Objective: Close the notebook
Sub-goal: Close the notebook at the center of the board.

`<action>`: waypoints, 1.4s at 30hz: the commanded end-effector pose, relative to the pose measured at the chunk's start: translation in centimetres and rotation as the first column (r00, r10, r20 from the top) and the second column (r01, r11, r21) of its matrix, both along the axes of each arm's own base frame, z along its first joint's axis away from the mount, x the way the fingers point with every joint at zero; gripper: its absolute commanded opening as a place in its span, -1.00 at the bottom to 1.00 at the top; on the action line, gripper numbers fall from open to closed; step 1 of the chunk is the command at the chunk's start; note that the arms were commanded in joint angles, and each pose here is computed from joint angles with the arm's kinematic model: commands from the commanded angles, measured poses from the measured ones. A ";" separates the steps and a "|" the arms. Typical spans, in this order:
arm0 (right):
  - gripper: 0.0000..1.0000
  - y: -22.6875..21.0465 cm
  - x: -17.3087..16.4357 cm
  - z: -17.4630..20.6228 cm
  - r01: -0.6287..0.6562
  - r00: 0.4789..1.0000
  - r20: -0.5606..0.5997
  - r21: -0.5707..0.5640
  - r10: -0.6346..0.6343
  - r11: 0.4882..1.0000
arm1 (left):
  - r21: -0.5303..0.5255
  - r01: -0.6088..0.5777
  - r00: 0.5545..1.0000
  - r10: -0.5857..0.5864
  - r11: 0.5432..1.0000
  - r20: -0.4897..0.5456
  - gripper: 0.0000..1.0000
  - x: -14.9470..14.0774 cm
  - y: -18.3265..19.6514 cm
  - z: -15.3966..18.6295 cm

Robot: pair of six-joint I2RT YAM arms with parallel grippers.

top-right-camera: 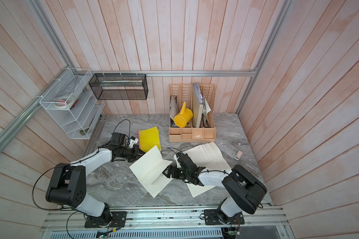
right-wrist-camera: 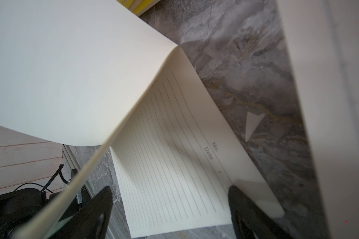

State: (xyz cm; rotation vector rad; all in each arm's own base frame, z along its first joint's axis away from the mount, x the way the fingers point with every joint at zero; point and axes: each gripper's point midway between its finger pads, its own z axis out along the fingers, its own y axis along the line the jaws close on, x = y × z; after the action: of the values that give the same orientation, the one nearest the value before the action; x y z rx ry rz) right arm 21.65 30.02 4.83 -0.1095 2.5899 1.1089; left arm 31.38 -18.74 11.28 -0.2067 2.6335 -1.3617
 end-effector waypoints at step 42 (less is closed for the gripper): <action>0.79 3.7 -1.0 7.4 -0.056 0.996 0.083 0.181 0.042 0.982 | 0.094 0.190 0.972 -0.174 0.977 -0.155 -0.95 -8.0 -5.5 -9.7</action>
State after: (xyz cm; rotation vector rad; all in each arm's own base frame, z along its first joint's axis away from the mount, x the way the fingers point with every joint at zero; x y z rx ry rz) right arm 21.51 32.70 12.84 -0.1984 2.4200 1.2244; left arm 22.52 -24.60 2.11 -0.0406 2.8994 -1.3798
